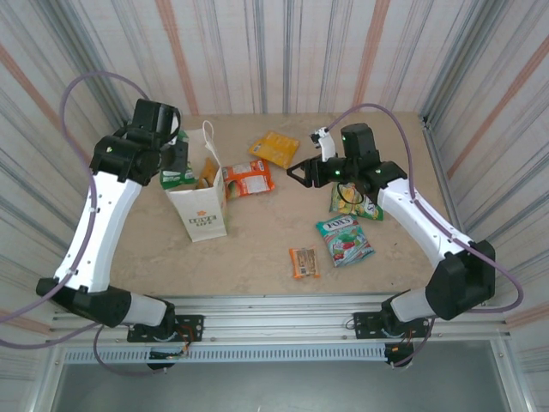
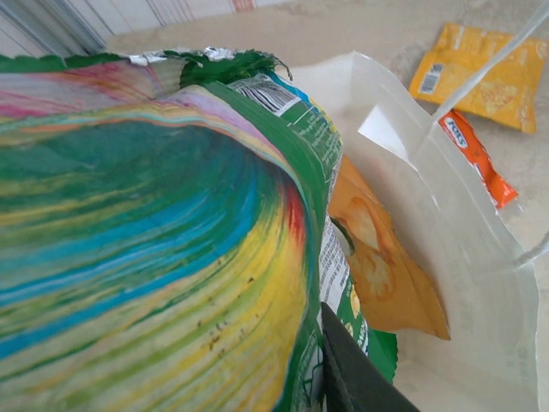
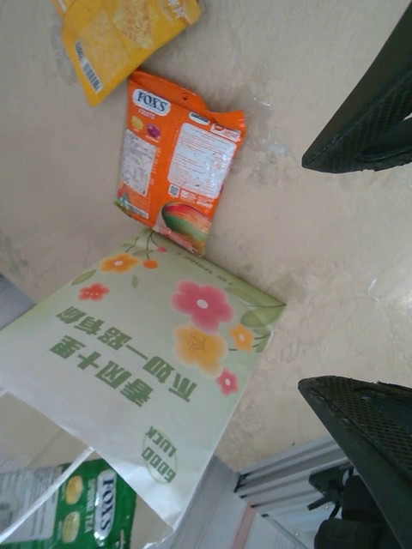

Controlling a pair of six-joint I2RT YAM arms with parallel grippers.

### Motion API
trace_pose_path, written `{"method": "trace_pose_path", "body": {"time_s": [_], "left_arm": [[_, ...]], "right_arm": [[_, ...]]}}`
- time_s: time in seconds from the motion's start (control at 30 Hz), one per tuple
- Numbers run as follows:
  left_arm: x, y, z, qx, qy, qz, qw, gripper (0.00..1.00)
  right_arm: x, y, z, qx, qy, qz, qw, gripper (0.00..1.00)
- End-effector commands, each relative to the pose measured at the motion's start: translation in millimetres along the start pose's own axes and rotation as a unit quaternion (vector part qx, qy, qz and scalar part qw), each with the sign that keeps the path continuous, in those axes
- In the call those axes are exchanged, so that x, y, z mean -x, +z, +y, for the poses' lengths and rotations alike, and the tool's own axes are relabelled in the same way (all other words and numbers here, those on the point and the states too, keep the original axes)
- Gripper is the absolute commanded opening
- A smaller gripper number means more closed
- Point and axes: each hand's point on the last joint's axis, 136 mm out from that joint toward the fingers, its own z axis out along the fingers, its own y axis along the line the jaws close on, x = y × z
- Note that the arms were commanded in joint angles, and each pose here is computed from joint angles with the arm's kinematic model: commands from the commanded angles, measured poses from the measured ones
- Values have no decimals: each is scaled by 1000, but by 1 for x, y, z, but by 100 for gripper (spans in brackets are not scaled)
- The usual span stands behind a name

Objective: Place the snacks into the paper bag

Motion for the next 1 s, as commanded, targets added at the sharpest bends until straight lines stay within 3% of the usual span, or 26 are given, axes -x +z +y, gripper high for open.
{"method": "trace_pose_path", "body": {"time_s": [0.0, 0.3, 0.43, 0.6, 0.77, 0.97], "left_arm": [[-7, 10, -14, -37, -11, 24, 999, 9], [-25, 30, -22, -60, -24, 77, 995, 18], [-27, 27, -12, -48, -31, 79, 995, 38], [-8, 7, -9, -46, -12, 40, 998, 51], [8, -16, -13, -54, 1, 1, 999, 52], [19, -47, -62, -142, 63, -61, 986, 53]], "right_arm": [[-8, 5, 4, 8, 29, 26, 999, 63], [-11, 9, 4, 13, 39, 36, 999, 63], [-13, 11, 4, 14, 47, 42, 998, 63], [-18, 5, -11, -35, 53, 58, 996, 62], [-19, -11, -26, -71, 74, 69, 992, 63], [-45, -34, -63, -146, 136, 104, 974, 64]]}}
